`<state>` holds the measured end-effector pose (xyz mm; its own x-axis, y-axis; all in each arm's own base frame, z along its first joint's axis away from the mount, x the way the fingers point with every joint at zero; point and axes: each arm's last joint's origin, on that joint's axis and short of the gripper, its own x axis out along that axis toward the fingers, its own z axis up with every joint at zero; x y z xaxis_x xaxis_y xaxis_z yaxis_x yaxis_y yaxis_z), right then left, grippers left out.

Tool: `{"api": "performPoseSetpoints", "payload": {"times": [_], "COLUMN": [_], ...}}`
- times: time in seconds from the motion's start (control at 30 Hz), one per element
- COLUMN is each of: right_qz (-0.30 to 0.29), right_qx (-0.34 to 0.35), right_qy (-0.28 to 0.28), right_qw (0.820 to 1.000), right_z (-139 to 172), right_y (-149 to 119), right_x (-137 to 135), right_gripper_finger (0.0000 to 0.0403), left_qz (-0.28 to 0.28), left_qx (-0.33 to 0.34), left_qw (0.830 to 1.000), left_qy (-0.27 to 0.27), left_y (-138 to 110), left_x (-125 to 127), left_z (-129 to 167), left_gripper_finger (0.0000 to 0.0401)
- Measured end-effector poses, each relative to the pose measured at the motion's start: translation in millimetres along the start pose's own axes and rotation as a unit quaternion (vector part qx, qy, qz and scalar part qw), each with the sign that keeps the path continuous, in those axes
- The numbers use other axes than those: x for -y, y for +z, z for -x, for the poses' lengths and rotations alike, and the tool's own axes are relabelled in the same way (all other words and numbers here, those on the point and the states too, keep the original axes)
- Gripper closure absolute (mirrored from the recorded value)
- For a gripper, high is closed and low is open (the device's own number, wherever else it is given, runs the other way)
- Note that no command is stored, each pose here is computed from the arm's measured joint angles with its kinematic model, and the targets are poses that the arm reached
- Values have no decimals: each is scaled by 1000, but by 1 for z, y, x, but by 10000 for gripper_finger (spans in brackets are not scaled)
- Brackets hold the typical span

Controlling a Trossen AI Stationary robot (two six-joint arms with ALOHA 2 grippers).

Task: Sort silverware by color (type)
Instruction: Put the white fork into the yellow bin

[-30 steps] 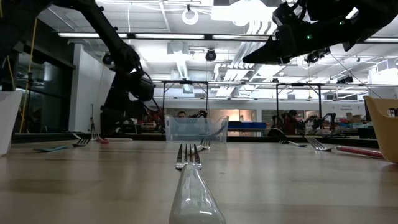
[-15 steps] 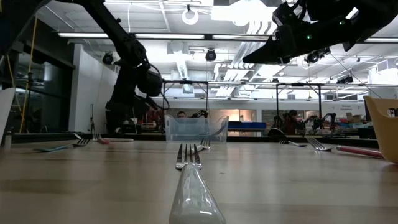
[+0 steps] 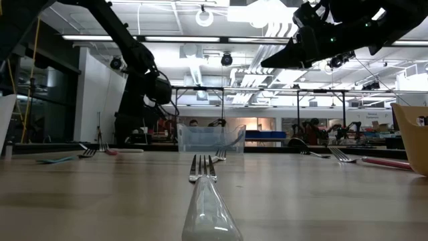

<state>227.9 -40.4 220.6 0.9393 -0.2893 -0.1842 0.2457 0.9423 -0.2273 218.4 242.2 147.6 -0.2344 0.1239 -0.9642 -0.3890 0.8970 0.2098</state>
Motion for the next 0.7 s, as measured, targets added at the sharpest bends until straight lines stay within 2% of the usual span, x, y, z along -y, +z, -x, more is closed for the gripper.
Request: {"api": "performPoseSetpoints", "payload": {"times": [0.07, 0.23, 0.3, 0.4, 0.57, 0.7], "right_qz": [0, 0, 0, 1, 1, 1], "right_qx": [0, 0, 0, 0, 0, 0], "right_qy": [0, 0, 0, 0, 0, 0], "right_qw": [1000, 1000, 1000, 1000, 1000, 1000], "right_z": [0, 0, 0, 0, 0, 0], "right_y": [0, 0, 0, 0, 0, 0], "right_x": [0, 0, 0, 0, 0, 0], "right_gripper_finger": [402, 402, 402, 402, 402, 402], "left_qz": [1, -10, -8, -12, -30, -48], "left_qx": [0, -6, -1, -2, -11, -18], "left_qw": [1000, 999, 999, 1000, 999, 998], "left_qy": [-18, 30, 32, 28, 23, 20], "left_y": [1, 7, 7, 7, 6, 7], "left_x": [0, -2, -3, -3, 2, 9], "left_z": [-5, -11, -11, -11, -8, -7], "left_gripper_finger": [282, 288, 294, 320, 390, 396]}}
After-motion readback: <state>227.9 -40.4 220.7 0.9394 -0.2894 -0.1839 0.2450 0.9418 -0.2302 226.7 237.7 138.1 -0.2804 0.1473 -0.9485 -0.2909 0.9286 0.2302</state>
